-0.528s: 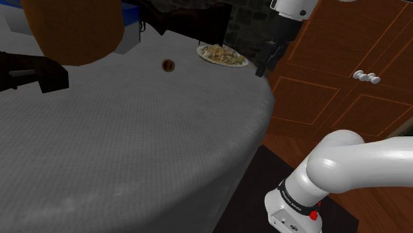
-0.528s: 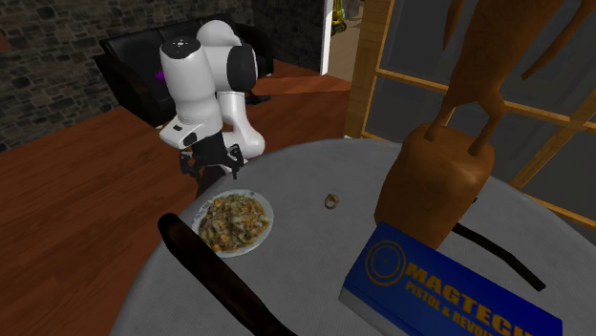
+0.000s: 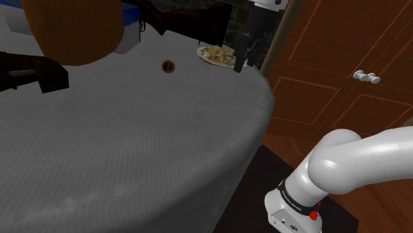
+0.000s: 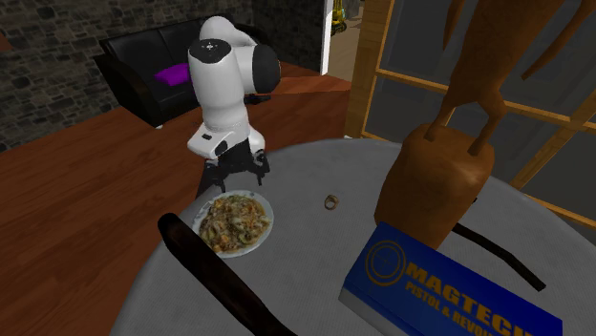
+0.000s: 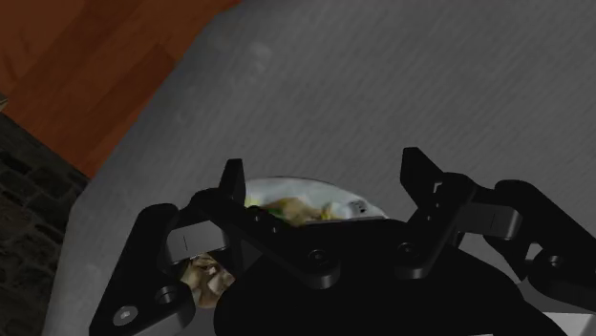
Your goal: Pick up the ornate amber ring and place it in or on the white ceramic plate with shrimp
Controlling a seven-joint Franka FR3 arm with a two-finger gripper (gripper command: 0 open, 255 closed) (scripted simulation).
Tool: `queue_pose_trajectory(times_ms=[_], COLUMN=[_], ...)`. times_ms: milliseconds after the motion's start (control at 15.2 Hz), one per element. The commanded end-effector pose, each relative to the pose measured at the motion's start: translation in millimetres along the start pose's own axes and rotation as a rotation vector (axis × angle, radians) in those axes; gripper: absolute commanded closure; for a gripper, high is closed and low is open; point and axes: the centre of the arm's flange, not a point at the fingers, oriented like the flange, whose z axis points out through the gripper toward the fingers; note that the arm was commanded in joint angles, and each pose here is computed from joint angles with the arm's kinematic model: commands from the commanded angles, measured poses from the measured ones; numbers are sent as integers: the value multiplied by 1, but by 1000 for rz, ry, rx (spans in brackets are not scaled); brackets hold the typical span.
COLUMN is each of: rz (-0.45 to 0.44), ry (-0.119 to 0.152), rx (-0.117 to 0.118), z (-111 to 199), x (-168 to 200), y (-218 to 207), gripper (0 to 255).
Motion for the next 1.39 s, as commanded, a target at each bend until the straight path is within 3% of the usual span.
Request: queue_pose_trajectory(times_ms=[0,1056,1320], rz=[-19,-166,-173], ry=[-3,-28,-29], rx=[12,98,102], z=[-5,-36,-21], x=[13,128,132], y=[-19,-183,-192], gripper=[0,0,0])
